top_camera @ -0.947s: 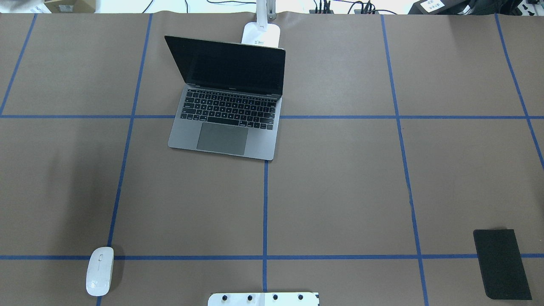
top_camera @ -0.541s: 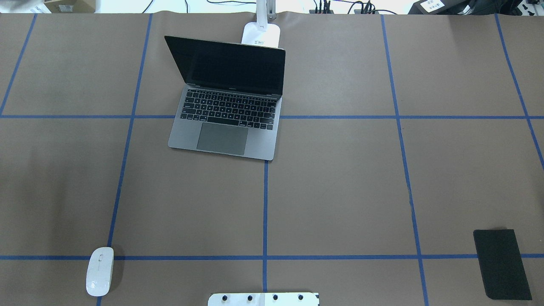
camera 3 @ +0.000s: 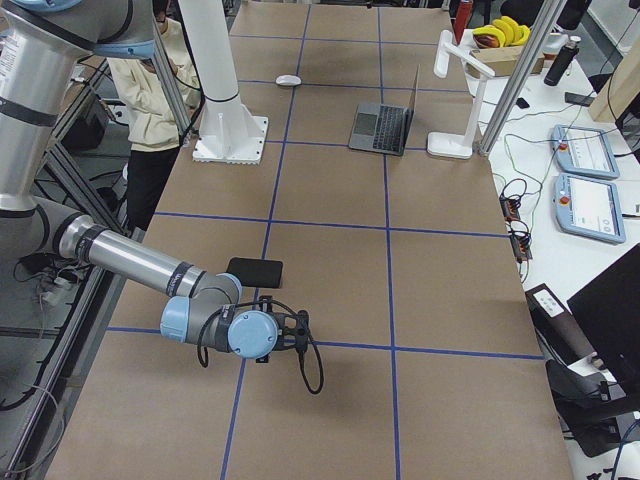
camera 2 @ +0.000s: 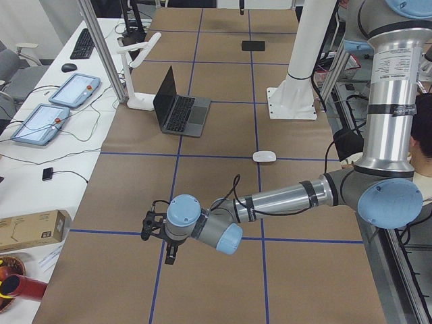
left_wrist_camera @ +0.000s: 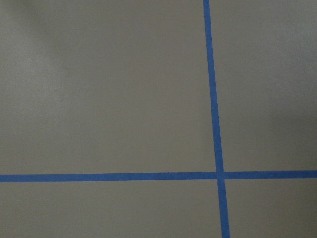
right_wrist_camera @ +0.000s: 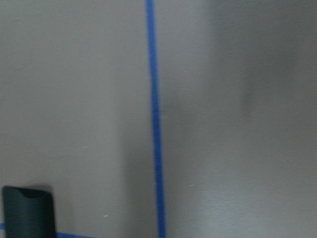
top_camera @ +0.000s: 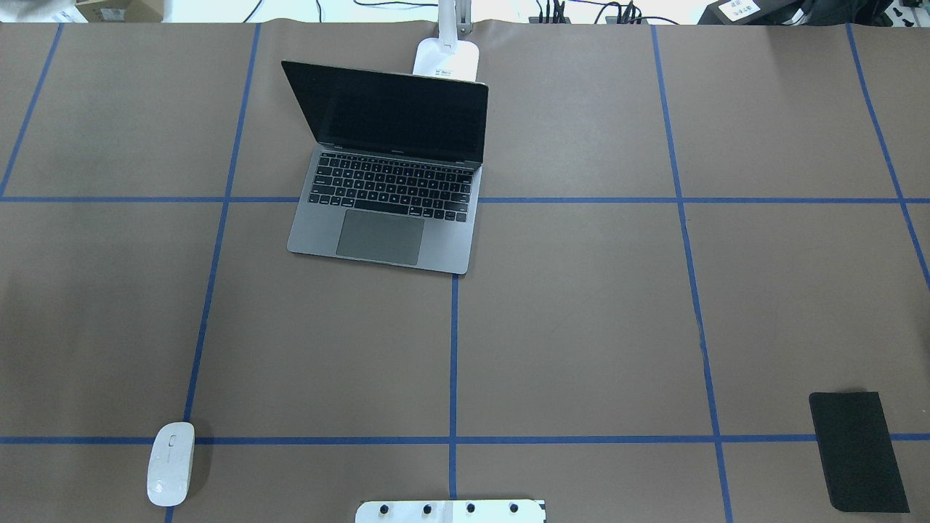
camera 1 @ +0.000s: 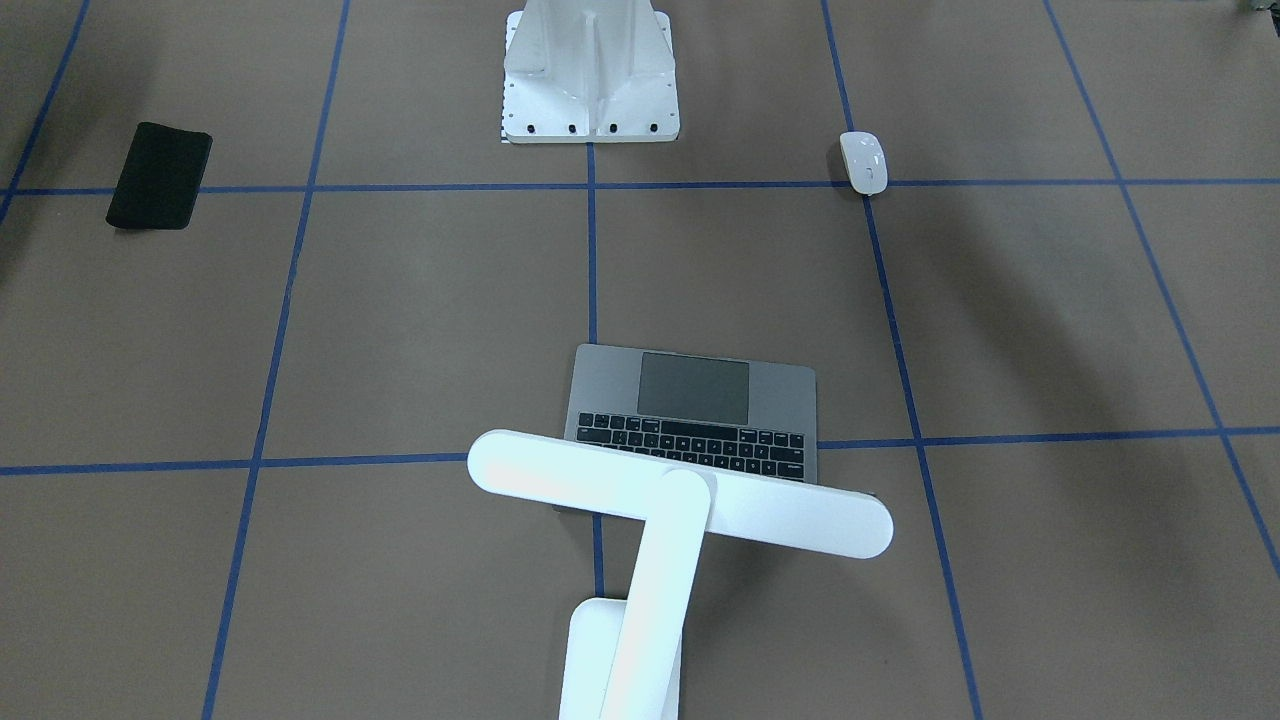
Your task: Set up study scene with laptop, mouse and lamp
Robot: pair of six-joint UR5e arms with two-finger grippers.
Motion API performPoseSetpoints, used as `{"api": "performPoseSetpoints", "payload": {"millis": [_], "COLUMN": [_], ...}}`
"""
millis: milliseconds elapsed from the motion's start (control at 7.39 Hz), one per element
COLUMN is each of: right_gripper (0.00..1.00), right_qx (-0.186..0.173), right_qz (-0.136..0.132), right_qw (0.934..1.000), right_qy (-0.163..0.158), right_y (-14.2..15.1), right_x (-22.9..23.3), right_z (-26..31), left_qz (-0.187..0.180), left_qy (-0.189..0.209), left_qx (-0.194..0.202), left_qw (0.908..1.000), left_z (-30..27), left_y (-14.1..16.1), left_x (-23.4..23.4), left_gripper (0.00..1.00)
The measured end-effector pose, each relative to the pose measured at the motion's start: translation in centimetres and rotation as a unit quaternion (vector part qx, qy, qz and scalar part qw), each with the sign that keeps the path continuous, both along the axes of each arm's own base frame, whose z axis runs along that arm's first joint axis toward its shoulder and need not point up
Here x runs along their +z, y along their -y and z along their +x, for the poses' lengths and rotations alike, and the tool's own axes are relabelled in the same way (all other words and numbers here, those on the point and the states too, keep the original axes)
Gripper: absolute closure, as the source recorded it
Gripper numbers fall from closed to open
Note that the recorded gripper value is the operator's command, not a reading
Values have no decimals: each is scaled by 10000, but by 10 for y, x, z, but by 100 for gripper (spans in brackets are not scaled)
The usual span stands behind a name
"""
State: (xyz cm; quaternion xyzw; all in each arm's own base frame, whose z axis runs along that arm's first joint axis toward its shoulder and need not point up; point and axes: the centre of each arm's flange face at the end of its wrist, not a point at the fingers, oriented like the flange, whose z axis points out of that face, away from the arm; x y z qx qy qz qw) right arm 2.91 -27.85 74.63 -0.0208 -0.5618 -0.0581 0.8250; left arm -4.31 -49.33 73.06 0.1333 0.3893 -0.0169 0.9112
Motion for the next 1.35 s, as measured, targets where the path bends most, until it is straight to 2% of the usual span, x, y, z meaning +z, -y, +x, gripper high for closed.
{"api": "performPoseSetpoints", "payload": {"millis": [270, 406, 676, 947, 1217, 1352], "right_gripper": [0, 0, 1, 1, 1, 1], "right_qx": [-490, -607, -676, -941, -1234, -1366], "right_qz": [100, 99, 248, 250, -274, -451], "right_qw": [9986, 9979, 9955, 9925, 9914, 9894], "right_qy": [175, 219, 608, 738, 343, 183], "right_y": [0, 2, 18, 27, 33, 34], "right_x": [2, 1, -12, -16, -8, -6], "right_z": [-26, -32, -42, -62, -88, -100], "left_qz": [105, 170, 307, 360, 401, 433], "left_qy": [-57, -40, 13, 43, 58, 69], "left_qx": [143, 170, 217, 225, 195, 211], "left_qw": [9998, 9997, 9993, 9991, 9990, 9988], "left_z": [-2, -5, -13, -17, -23, -25], "left_y": [-7, -8, -9, -9, -9, -9], "left_x": [1, 1, 1, 1, 0, 0], "left_gripper": [0, 0, 0, 0, 0, 0]}}
